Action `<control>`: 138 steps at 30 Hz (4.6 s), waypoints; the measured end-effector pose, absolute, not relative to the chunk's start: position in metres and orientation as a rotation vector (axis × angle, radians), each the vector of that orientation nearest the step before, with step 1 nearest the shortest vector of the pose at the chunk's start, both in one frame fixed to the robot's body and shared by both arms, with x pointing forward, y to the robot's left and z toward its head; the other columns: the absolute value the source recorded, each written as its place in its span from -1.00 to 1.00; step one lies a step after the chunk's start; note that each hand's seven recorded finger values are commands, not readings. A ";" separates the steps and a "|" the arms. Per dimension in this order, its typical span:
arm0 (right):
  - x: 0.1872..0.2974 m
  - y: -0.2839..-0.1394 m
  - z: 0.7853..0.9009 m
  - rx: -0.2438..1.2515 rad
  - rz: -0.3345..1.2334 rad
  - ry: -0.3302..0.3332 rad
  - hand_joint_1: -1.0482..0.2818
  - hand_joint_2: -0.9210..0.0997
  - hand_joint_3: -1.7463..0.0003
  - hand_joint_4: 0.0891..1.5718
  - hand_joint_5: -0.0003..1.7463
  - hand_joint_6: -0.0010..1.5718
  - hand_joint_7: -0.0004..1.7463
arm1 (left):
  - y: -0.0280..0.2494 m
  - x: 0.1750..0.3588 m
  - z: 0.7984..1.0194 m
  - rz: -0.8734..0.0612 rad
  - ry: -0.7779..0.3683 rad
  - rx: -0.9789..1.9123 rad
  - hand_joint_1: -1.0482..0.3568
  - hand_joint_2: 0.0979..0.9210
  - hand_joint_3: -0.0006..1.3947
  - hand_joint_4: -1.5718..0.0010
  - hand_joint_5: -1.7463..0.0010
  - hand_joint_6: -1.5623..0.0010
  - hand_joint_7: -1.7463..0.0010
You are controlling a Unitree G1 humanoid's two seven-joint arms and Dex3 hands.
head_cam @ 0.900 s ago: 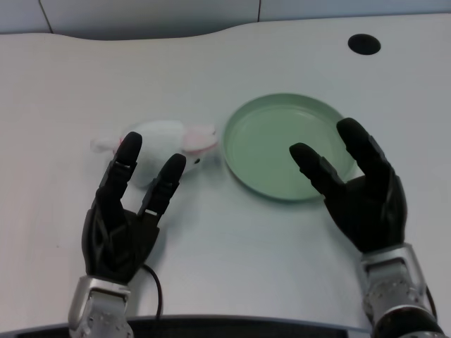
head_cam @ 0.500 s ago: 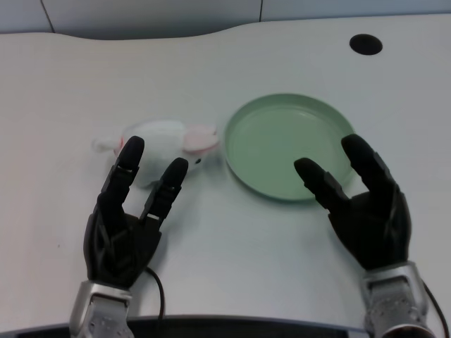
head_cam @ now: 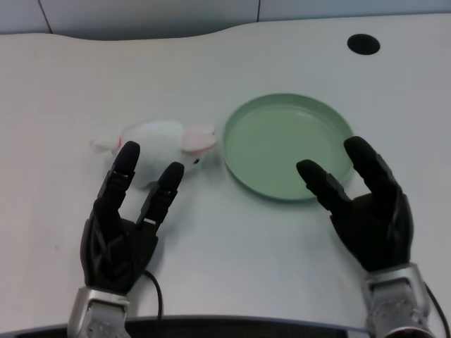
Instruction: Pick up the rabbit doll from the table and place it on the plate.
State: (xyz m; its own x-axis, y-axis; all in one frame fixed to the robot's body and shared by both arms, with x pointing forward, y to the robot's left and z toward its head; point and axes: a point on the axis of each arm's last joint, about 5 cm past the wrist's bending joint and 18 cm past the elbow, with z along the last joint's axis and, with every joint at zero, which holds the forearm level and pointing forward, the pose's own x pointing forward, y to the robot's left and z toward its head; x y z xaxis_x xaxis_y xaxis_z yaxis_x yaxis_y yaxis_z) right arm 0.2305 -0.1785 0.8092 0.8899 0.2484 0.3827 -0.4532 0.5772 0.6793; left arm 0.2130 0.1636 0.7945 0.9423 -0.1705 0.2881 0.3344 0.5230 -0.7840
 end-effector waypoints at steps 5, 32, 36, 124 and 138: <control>0.227 -0.170 0.806 0.876 0.419 -0.252 -0.71 -1.00 0.82 0.16 -1.00 0.18 -0.99 | 0.169 0.208 0.792 -0.283 -0.184 -0.970 -0.51 1.00 -0.60 0.29 0.98 0.44 0.99; 0.225 -0.162 0.802 0.919 0.421 -0.240 -0.64 -1.00 0.84 0.18 -0.97 0.18 -1.00 | 0.232 0.237 0.871 -0.268 -0.467 0.278 -0.48 0.78 -1.00 0.27 0.99 0.41 0.99; 0.225 -0.161 0.802 0.930 0.430 -0.233 -0.68 -1.00 0.87 0.19 -0.97 0.21 -0.99 | 0.235 0.248 0.885 -0.280 -0.452 0.554 -0.62 0.78 -0.99 0.24 0.99 0.40 0.99; 0.207 -0.180 0.802 0.889 0.389 -0.316 -0.68 -1.00 0.87 0.17 -1.00 0.17 -1.00 | 0.145 0.345 0.949 -0.301 -0.398 1.383 0.26 0.84 -1.00 0.10 -0.36 -0.44 0.78; 0.213 -0.173 0.803 0.890 0.394 -0.316 -0.65 -1.00 0.85 0.19 -0.99 0.18 -1.00 | 0.090 0.351 0.981 -0.345 -0.632 1.196 0.27 0.85 -1.00 0.09 -0.24 -0.45 0.79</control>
State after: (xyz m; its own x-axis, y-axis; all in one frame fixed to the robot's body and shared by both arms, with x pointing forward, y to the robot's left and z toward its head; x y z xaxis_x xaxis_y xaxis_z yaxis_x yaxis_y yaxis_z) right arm 0.2126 -0.1728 0.8029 0.8829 0.2001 0.4248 -0.4581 0.5657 0.6856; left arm 0.3512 0.0903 0.9808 0.7803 -0.5637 0.2710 -0.0773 0.3431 0.9361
